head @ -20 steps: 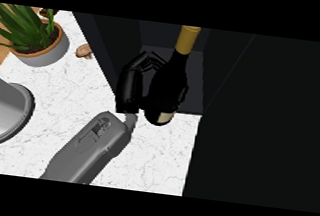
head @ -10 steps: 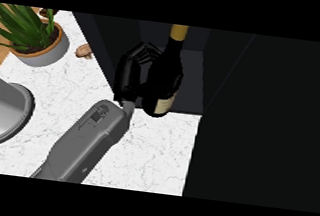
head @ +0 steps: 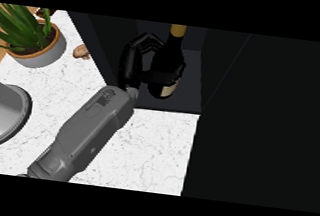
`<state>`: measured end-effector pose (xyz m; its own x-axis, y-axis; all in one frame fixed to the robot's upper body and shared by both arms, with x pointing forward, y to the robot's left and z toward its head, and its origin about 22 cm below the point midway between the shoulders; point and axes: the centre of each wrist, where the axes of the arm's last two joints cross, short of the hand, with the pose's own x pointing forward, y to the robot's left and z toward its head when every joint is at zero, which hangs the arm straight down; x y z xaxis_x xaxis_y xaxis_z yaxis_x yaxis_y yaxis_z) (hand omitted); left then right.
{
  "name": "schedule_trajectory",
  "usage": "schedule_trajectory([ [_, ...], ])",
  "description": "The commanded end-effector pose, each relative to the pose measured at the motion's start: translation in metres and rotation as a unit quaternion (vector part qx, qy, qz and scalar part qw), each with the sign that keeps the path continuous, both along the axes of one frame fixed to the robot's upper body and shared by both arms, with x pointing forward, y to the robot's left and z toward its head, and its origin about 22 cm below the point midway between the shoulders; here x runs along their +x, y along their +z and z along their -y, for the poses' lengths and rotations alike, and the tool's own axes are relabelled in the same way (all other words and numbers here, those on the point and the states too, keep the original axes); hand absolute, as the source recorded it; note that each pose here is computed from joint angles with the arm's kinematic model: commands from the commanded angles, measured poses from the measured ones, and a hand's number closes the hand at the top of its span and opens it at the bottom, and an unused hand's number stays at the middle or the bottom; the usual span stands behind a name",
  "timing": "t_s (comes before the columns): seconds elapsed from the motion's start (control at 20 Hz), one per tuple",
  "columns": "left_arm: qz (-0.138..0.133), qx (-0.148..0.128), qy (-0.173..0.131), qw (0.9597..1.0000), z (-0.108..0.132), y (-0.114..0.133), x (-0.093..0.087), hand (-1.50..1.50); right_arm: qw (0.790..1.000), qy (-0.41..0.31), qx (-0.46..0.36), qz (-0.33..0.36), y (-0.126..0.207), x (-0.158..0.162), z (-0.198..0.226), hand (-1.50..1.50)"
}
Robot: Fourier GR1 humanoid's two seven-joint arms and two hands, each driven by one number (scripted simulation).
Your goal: Pick up the wine, place it into the cabinet and close the cabinet
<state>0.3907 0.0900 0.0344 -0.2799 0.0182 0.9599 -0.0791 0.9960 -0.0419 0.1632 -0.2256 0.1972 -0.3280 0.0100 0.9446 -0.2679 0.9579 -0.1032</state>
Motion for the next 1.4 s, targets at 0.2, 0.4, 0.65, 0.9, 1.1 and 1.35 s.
schedule_trajectory([
  [0.2,0.035,0.031,0.024,0.9986,-0.005,0.012,0.027,1.5,0.999,0.021,0.027,0.002,0.001,-0.009,0.002,-1.5],
  [0.4,0.035,0.036,0.049,0.9975,0.0,0.006,0.025,1.5,0.999,0.035,0.024,0.016,0.013,-0.021,-0.008,-1.5],
  [0.65,0.035,0.027,0.049,0.9978,-0.002,0.015,0.037,1.5,0.999,0.028,0.022,0.009,-0.003,-0.024,-0.005,-1.5],
  [0.9,0.007,0.003,0.055,0.9985,-0.011,0.015,0.044,1.5,0.998,0.039,0.036,0.029,0.01,-0.005,-0.001,-1.5],
  [1.1,-0.009,-0.049,0.059,0.997,-0.014,0.008,0.042,1.5,0.999,0.042,0.03,0.017,0.005,-0.021,0.004,-1.5],
  [1.35,-0.009,-0.059,0.064,0.9962,-0.019,-0.008,0.037,1.5,0.998,0.047,0.029,0.023,0.004,-0.019,-0.006,-1.5],
])
